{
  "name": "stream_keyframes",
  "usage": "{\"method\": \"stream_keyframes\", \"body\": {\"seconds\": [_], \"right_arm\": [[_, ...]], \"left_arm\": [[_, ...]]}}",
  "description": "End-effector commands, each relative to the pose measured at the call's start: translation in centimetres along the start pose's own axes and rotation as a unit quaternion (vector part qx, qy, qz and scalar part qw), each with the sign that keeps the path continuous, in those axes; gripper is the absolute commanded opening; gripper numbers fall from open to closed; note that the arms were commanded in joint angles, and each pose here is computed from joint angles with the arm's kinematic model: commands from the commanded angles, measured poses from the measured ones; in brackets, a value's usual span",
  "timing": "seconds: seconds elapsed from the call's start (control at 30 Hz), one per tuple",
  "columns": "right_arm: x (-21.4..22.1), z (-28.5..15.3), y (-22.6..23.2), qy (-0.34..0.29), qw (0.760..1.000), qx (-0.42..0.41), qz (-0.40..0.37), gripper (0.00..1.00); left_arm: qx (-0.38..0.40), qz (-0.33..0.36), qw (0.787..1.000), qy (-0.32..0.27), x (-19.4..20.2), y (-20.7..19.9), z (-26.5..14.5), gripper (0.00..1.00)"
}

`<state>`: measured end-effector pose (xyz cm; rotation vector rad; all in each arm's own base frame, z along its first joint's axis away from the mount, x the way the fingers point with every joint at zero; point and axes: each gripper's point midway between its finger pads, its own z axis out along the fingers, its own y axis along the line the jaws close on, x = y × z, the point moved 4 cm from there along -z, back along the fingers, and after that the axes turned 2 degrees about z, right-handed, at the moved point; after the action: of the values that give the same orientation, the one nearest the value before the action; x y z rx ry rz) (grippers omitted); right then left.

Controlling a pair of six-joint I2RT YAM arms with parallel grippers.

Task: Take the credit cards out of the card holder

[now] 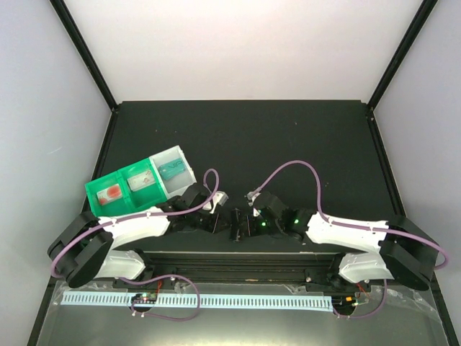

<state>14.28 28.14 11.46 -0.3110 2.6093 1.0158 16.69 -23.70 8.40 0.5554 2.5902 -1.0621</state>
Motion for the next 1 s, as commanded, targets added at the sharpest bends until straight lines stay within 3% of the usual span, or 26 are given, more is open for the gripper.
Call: {"method": "stream_keyframes", "body": {"seconds": [0.0, 0.27, 0.6, 0.97], "right_arm": [[0.6, 1.1, -1.9, 0.004, 0.998, 0.046, -0.038, 0.01], [0.5, 0.9, -4.8, -0.024, 0.991, 0.125, -0.048, 0.01], [1.2, 2.2, -7.9, -0.012, 0.978, 0.2, -0.054, 0.01], [1.1, 2.1, -8.5, -0.024, 0.975, 0.217, -0.045, 0.03]], "left_arm": [[0.04, 0.003, 0.999, -0.007, -0.8, -2.0, -1.1, 0.01], [0.009, 0.001, 1.0, -0.007, -0.5, -1.2, -1.4, 0.02], [0.0, -0.008, 1.0, -0.005, 0.2, -0.4, -1.2, 0.02], [0.021, -0.007, 0.999, -0.025, 0.0, -1.5, -2.5, 0.02]]}}
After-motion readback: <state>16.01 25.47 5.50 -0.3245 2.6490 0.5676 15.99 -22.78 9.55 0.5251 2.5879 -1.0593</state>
